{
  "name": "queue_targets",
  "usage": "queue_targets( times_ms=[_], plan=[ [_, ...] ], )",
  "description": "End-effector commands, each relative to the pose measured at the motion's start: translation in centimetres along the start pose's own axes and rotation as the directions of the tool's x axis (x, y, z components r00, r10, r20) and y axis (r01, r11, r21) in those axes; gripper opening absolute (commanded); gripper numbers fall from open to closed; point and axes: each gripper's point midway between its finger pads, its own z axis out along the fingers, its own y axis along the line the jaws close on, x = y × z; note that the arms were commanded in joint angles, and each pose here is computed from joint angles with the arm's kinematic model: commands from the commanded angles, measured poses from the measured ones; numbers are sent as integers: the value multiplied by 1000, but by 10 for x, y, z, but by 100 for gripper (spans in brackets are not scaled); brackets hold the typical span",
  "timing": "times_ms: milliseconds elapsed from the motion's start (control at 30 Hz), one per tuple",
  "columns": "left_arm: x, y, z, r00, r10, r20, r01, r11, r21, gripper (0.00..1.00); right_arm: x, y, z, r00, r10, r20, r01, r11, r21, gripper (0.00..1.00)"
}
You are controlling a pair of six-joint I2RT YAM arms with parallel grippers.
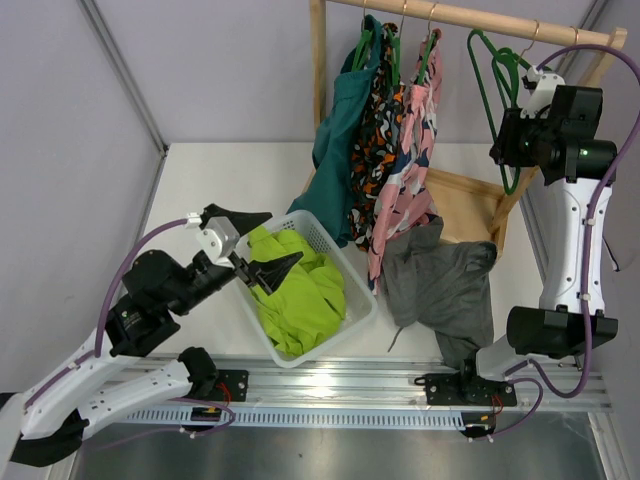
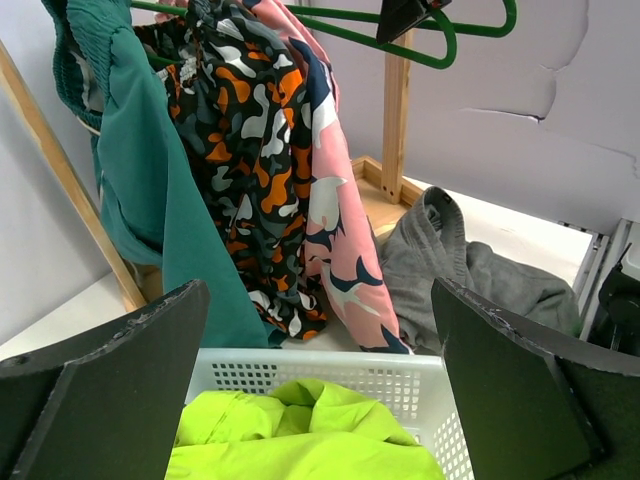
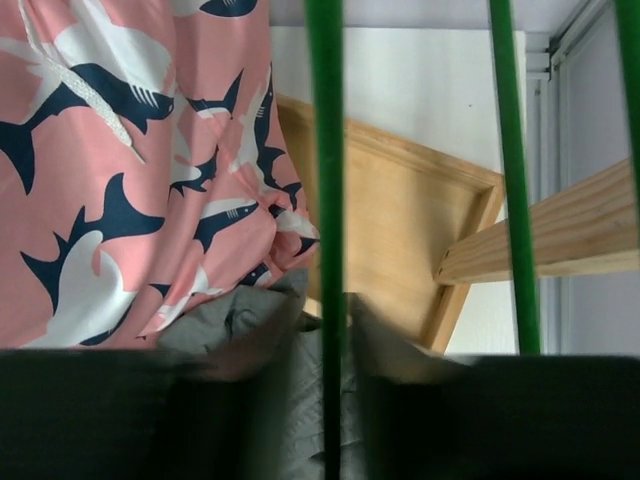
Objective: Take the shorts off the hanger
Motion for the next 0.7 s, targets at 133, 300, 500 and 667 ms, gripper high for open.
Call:
queue_targets(
  times_ms=[133, 300, 500, 667],
  plan=[
    [-4, -6, 8, 999, -29, 28, 28, 999, 30, 99, -6, 12, -48, 987, -132, 97, 136, 990, -36, 71],
    [-1, -7, 10, 999, -30, 23, 29, 999, 33, 99, -5, 7, -94, 936, -303, 179, 301, 953, 37, 92],
    [3, -7, 13, 999, -29, 16, 28, 999, 36, 99, 11, 19, -149, 814, -492, 308, 477, 869, 129, 96],
    [9, -11, 18, 1000, -29, -5, 29, 998, 57, 99, 47, 65, -169, 644, -638, 422, 702, 712, 6, 98]
  ],
)
